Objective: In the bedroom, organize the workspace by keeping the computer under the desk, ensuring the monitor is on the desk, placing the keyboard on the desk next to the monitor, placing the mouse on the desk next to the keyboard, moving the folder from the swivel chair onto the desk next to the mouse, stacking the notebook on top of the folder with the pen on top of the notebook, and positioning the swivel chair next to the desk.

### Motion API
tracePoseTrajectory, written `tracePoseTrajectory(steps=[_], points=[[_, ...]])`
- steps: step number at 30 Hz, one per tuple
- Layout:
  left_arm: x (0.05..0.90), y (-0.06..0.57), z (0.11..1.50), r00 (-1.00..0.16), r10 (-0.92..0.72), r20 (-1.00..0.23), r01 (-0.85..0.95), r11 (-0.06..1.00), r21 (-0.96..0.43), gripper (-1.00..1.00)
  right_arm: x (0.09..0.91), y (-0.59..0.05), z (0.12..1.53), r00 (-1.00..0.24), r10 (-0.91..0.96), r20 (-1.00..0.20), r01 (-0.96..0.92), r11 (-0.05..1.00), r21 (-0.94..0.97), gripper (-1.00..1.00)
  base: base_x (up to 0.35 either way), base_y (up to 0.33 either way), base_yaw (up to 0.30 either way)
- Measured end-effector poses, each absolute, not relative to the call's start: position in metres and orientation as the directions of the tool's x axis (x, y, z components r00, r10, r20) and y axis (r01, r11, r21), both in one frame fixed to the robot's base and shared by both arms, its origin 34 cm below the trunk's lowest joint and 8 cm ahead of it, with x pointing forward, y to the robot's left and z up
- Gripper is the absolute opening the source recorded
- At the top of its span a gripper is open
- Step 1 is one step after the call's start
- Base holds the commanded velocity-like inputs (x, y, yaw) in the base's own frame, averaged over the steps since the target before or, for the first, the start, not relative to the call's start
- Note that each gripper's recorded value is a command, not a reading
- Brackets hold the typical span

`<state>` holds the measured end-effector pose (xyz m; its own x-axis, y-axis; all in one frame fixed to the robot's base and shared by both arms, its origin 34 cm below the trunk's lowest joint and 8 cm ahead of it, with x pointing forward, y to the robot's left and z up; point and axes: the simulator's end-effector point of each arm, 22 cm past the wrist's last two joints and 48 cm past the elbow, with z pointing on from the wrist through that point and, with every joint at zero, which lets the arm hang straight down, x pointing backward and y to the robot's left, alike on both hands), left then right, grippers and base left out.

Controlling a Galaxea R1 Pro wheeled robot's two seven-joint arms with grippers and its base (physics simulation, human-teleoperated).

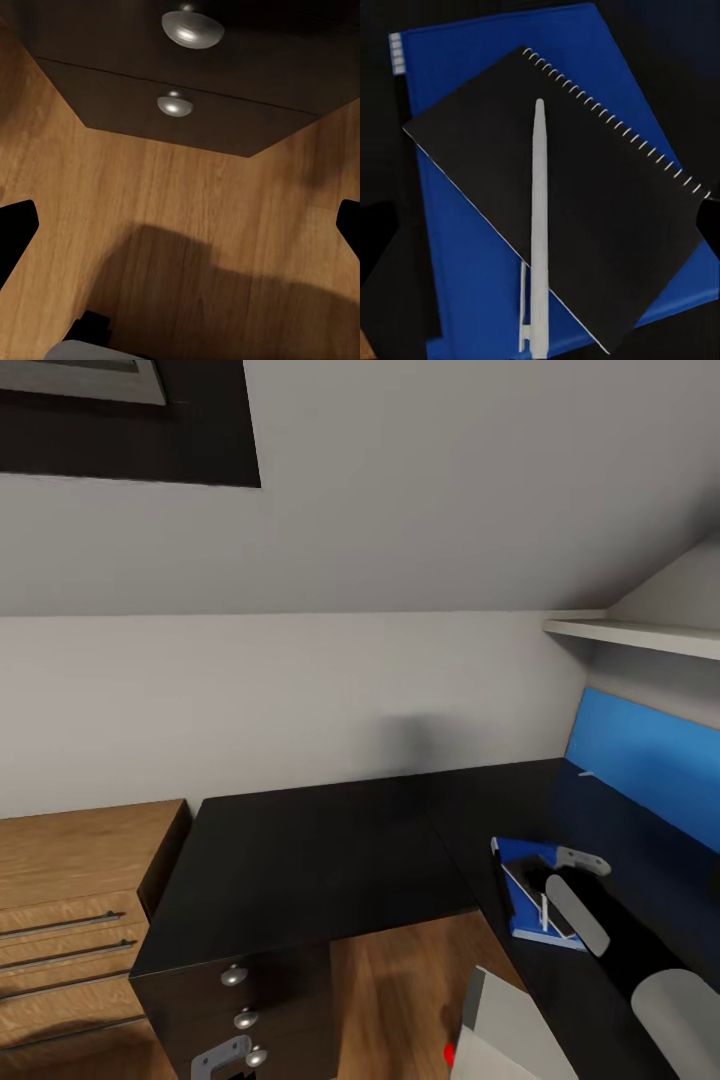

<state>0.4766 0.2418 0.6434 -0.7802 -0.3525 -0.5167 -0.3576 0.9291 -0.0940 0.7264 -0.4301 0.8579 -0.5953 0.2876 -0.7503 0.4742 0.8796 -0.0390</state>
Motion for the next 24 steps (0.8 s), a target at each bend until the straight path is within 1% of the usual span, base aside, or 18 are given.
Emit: tracePoseTrajectory(steps=[6, 9, 12, 14, 18, 21, 23, 24], points=[[0.477, 0.242, 0.643, -0.781, -0.352, -0.517, -0.357, 0.929, -0.094, 1.0, 0.745, -0.408, 0.895, -0.538, 0.275, -0.797, 0.435, 0.9, 0.017, 1.0, 0.0, 0.0, 0.0], [0.477, 0.241, 0.643, -0.781, -0.352, -0.517, -0.357, 0.929, -0.094, 1.0, 0.751, -0.376, 0.898, -0.535, 0.284, -0.796, 0.402, 0.914, 0.055, 1.0, 0.0, 0.0, 0.0], [0.476, 0.242, 0.643, -0.781, -0.352, -0.516, -0.357, 0.929, -0.094, 1.0, 0.751, -0.336, 0.89, -0.575, 0.285, -0.767, 0.357, 0.931, 0.079, 1.0, 0.0, 0.0, 0.0], [0.473, 0.243, 0.64, -0.786, -0.35, -0.51, -0.358, 0.93, -0.085, 1.0, 0.745, -0.287, 0.878, -0.64, 0.276, -0.717, 0.302, 0.948, 0.095, 1.0, 0.0, 0.0, 0.0], [0.471, 0.245, 0.638, -0.789, -0.349, -0.507, -0.36, 0.93, -0.08, 1.0, 0.741, -0.268, 0.877, -0.662, 0.267, -0.7, 0.293, 0.952, 0.086, 1.0, 0.0, 0.0, 0.012], [0.458, 0.249, 0.626, -0.806, -0.341, -0.483, -0.361, 0.931, -0.054, 1.0, 0.743, -0.24, 0.889, -0.651, 0.273, -0.708, 0.274, 0.955, 0.117, 1.0, -0.006, 0.0, 0.141], [0.458, 0.25, 0.625, -0.799, -0.345, -0.493, -0.368, 0.928, -0.053, 1.0, 0.741, -0.234, 0.889, -0.654, 0.268, -0.708, 0.279, 0.955, 0.104, 1.0, -0.211, 0.0, 0.21], [0.46, 0.252, 0.627, -0.792, -0.342, -0.506, -0.369, 0.928, -0.05, 1.0, 0.738, -0.221, 0.887, -0.666, 0.218, -0.714, 0.246, 0.967, 0.066, 1.0, -0.294, 0.0, 0.214]])
